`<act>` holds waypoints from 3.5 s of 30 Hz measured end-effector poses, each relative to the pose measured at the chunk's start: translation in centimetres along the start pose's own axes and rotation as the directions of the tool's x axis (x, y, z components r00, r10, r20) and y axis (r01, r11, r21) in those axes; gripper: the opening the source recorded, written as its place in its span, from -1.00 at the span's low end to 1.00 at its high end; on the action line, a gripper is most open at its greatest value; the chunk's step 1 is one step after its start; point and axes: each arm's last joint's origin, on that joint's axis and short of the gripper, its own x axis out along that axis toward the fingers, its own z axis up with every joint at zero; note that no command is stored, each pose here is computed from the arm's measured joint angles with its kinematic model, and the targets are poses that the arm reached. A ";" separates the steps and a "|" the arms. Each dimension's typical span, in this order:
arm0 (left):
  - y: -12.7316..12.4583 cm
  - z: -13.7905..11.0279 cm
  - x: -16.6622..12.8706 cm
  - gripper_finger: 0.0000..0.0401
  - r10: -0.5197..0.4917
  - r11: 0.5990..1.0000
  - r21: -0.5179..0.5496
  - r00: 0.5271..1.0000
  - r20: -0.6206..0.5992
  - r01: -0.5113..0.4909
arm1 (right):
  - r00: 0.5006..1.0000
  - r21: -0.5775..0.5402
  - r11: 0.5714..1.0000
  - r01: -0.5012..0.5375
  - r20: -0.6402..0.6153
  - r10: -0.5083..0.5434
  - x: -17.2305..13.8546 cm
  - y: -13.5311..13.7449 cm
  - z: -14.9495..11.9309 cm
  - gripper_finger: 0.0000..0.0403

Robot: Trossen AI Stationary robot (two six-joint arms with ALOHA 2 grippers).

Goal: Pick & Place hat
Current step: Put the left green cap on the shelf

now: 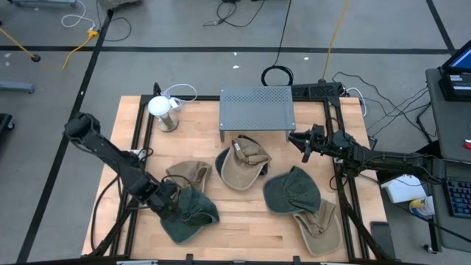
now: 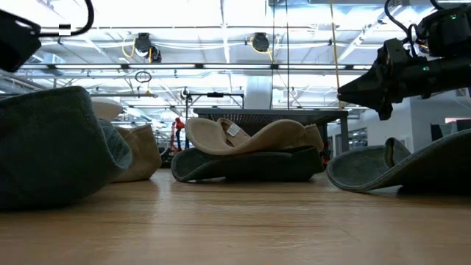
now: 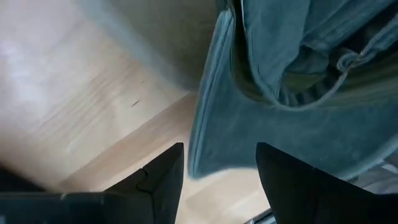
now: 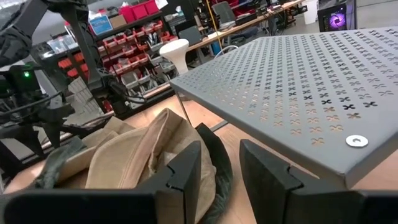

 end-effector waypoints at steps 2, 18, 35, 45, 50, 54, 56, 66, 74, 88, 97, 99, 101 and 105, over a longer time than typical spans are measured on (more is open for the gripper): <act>0.5 0.1 0.8 0.03 -0.009 1.000 0.007 1.000 0.001 0.009 | 1.000 -0.001 1.000 0.000 0.000 0.000 0.0 0.0 0.0 -0.48; 0.5 0.2 1.9 -0.71 -0.092 0.992 0.083 0.996 -0.022 0.094 | 1.000 -0.002 1.000 0.000 -0.001 0.000 0.0 0.0 0.0 -0.48; -0.6 0.1 -1.3 -0.95 -0.339 0.932 0.180 0.933 0.121 0.315 | 0.992 0.224 0.972 -0.071 0.121 0.045 -0.1 0.4 1.2 -0.48; 0.6 -0.3 -6.1 -0.95 -0.539 0.805 0.375 0.831 0.136 0.460 | 0.985 0.341 0.931 -0.130 0.154 0.081 -0.1 0.7 1.7 -0.48; 1.6 -0.2 -8.1 -0.95 -0.618 0.746 0.466 0.757 0.215 0.476 | 0.964 0.286 0.941 -0.184 0.239 0.116 -0.3 1.1 2.7 -0.48; 2.4 0.2 -9.5 -0.95 -0.662 0.720 0.536 0.670 0.337 0.441 | 0.942 0.229 0.950 -0.213 0.306 0.138 -0.5 1.3 3.4 -0.48; 2.8 0.3 -10.2 -0.95 -0.672 0.717 0.561 0.622 0.401 0.413 | 0.940 0.227 0.950 -0.217 0.312 0.140 -0.5 1.3 3.4 -0.48; 4.1 1.3 -12.4 -0.95 -0.597 0.798 0.583 0.335 0.729 0.156 | 0.937 0.223 0.950 -0.220 0.320 0.142 -0.5 1.4 3.6 -0.48; 3.5 3.2 -14.3 -0.95 -0.445 0.895 0.445 0.096 0.891 0.015 | 0.931 0.151 0.967 -0.206 0.335 0.146 -0.5 1.6 4.2 -0.39; 3.2 7.2 -19.2 -0.95 -0.231 0.972 0.237 -0.199 0.952 0.005 | 0.943 -0.087 0.992 -0.086 0.313 0.109 0.5 4.7 12.8 0.18; 0.1 9.0 -24.0 -0.95 -0.167 0.979 0.138 -0.196 0.966 -0.152 | 0.914 -0.108 0.992 -0.069 0.391 0.106 1.4 6.7 18.2 0.20; -0.7 9.5 -25.1 -0.95 -0.162 0.978 0.132 -0.192 0.968 -0.162 | 0.914 -0.113 0.991 -0.070 0.392 0.109 1.9 7.0 19.0 0.19; -1.5 10.2 -26.1 -0.95 -0.164 0.976 0.132 -0.188 0.968 -0.172 | 0.913 -0.130 0.989 -0.070 0.391 0.116 2.4 7.4 19.8 0.19; -3.3 11.6 -27.6 -0.95 -0.172 0.966 0.129 -0.186 0.967 -0.222 | 0.914 -0.199 0.978 -0.067 0.382 0.140 3.6 8.6 21.3 0.19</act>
